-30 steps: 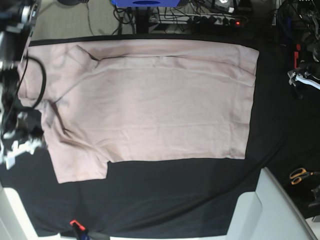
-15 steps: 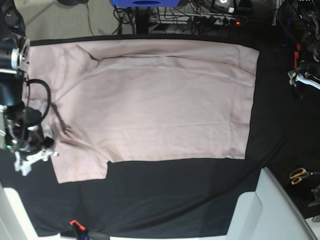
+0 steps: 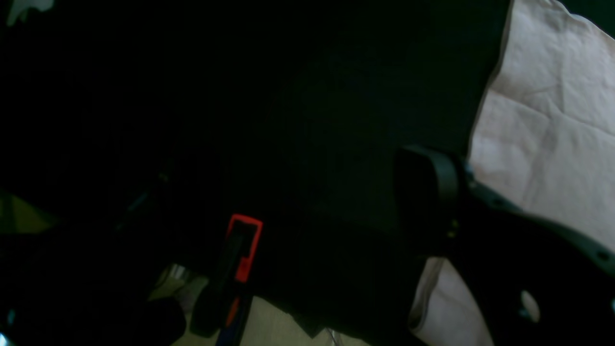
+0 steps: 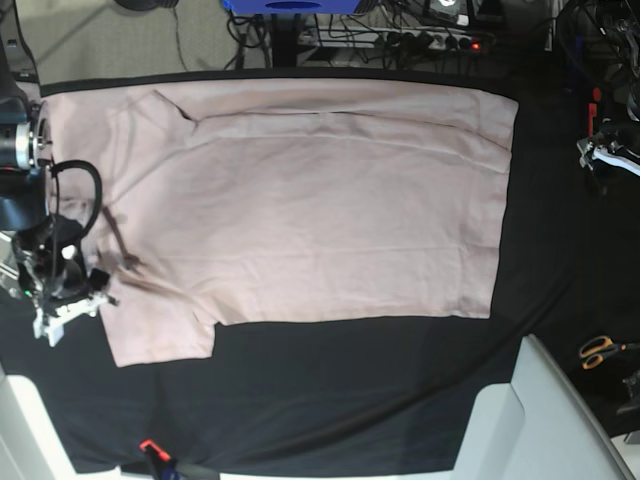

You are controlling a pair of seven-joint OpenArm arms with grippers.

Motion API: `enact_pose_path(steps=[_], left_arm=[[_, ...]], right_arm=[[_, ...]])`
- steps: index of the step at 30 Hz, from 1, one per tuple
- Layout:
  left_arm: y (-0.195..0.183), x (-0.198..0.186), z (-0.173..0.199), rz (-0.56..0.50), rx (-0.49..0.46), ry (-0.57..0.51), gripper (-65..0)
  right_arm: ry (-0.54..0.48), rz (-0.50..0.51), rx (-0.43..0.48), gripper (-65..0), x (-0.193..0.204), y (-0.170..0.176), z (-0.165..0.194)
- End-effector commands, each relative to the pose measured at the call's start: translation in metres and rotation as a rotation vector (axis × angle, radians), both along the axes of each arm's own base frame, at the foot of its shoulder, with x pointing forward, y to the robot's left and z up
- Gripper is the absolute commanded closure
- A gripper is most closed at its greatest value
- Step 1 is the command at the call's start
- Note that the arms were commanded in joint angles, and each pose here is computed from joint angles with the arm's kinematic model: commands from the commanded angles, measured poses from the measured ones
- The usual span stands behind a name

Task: Fold the T-shirt properly
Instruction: 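Grasp the hem corner by the sleeve with the right gripper, then move the left gripper to the other hem corner and grasp it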

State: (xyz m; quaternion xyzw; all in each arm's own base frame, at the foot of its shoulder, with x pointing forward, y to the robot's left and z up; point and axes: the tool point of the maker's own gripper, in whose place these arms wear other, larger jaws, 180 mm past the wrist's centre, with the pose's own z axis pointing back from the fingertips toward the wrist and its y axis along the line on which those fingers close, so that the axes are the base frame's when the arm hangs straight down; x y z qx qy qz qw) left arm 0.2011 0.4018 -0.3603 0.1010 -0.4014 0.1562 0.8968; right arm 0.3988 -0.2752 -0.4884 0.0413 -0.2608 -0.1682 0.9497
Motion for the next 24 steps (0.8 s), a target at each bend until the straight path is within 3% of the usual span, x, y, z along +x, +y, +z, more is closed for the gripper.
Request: enact_pose_path(steps=[1,17,19,22,24], left_arm=[[0.007,0.009,0.016,-0.008,0.036,-0.044,-54.0],[0.004,0.011,0.016,-0.016,0.033,-0.045,-54.0],[0.004,0.011,0.016,-0.016,0.033,-0.045,-54.0],[0.004,0.017,0.019,-0.016,0.032,-0.062,-54.0],[0.005,0.021,0.019,-0.011,0.026,-0.068,-54.0]], right_arm=[[-0.043,-0.016,-0.021,-28.7,0.015,-0.014,0.017],[-0.072,0.025,0.022,-27.3,0.028,0.023,0.019],[-0.091,0.031,0.019,-20.1,0.033,0.024,0.024],[-0.094,0.031,0.016,-3.8,0.033,0.022,0.025],[-0.096,0.024,0.016,0.0,0.033,0.02,0.026]])
